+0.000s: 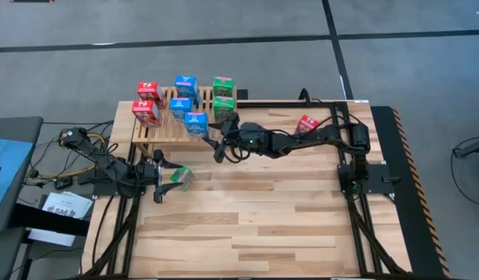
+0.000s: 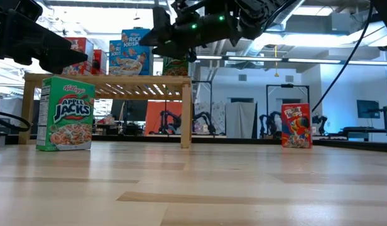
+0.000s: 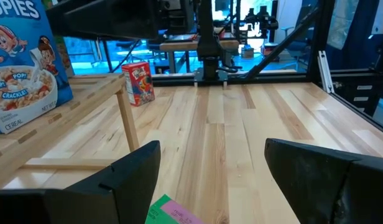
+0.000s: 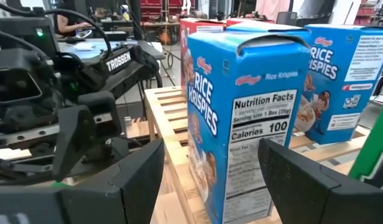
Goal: Stack cereal on shelf
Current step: Put the blue cereal box on the shelf aligned with the blue cereal boxes
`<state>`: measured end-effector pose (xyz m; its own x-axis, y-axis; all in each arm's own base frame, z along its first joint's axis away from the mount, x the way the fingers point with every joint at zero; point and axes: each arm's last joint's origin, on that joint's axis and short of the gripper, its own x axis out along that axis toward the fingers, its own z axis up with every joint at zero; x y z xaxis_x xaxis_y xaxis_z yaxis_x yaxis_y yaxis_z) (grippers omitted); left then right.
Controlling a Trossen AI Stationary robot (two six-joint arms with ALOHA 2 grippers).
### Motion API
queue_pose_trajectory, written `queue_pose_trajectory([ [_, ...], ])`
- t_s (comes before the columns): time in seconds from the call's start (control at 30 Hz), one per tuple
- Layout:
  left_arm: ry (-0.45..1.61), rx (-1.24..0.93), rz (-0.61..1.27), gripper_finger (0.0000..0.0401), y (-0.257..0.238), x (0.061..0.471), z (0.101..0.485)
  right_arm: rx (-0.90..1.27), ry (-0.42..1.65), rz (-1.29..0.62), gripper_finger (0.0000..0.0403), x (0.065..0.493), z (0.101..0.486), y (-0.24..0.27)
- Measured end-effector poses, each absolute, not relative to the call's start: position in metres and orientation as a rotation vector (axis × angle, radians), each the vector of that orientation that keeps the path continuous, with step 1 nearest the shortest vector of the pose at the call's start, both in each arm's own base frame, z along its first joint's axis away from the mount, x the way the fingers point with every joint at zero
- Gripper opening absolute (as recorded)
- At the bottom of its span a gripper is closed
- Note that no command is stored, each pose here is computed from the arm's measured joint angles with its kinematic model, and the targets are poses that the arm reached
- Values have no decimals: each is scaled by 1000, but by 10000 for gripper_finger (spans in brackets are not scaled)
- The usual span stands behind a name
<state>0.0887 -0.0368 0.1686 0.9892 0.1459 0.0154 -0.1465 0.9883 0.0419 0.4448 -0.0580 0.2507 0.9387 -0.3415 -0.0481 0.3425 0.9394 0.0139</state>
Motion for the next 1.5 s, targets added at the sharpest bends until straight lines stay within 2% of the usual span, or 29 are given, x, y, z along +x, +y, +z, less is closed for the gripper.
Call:
queue_pose_trajectory([
  [0.53, -12, 43, 147, 281, -37, 89, 169, 29, 50, -347, 286, 451, 266, -58],
  [0.77, -12, 43, 147, 281, -37, 89, 169, 67, 90, -341, 286, 472, 242, -60],
  [1.0, -12, 43, 147, 281, -37, 89, 169, 74, 87, -326, 286, 487, 253, -61],
  [1.5, -12, 43, 147, 281, -37, 89, 169, 91, 94, -302, 286, 490, 257, -50],
])
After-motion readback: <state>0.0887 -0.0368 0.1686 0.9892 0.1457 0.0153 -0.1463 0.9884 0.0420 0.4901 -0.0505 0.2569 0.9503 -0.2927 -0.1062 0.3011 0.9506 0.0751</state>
